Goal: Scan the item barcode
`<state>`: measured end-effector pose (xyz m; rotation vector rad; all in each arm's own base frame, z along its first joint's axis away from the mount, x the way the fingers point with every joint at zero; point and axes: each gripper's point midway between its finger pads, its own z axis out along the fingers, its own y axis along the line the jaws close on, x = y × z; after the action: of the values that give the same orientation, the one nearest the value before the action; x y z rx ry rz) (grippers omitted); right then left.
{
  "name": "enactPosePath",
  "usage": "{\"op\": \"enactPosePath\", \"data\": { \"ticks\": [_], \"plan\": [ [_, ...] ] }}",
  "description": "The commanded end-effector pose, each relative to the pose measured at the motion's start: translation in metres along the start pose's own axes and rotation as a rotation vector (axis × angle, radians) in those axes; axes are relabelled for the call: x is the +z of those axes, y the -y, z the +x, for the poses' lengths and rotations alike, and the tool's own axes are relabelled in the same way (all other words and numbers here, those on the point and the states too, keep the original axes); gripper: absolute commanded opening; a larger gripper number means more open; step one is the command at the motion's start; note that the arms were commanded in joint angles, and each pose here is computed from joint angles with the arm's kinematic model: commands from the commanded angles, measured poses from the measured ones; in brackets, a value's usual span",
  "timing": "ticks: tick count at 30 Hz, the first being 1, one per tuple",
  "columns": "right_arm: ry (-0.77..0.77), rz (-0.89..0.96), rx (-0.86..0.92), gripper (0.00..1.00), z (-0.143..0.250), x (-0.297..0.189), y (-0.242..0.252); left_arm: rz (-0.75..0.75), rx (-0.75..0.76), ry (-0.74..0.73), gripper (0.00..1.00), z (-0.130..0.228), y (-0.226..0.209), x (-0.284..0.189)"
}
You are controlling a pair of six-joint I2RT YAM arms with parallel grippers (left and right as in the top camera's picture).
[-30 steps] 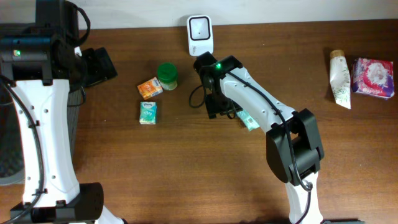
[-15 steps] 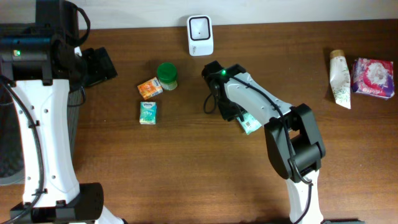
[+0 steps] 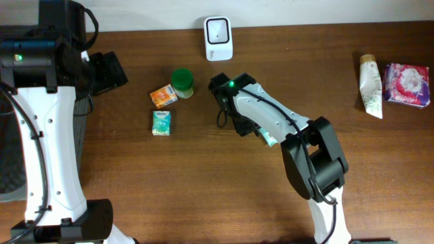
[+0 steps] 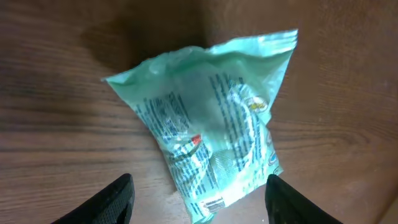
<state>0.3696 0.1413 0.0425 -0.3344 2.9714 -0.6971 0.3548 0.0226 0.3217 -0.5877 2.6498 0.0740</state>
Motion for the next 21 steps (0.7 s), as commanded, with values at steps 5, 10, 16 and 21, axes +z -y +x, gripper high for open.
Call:
{"op": "enactPosePath", "data": {
  "ticks": [5,10,16,21],
  "plan": [
    [0.027,-0.015,-0.027,0.55,-0.001,0.023,-0.015,0.003,-0.010,0.017,0.99,0.000,-0.002,-0.006],
    [0.058,0.055,-0.024,0.54,-0.005,0.043,0.000,0.003,-0.010,0.017,0.99,0.000,-0.002,-0.006],
    [-0.028,-0.133,0.057,0.06,-0.007,0.042,0.004,0.003,-0.010,0.017,0.99,0.000,-0.002,-0.006],
    [-0.016,-0.721,0.004,0.04,-0.037,-0.060,-0.034,0.003,-0.010,0.017,0.99,0.000,-0.002,-0.006]
  ]
}}
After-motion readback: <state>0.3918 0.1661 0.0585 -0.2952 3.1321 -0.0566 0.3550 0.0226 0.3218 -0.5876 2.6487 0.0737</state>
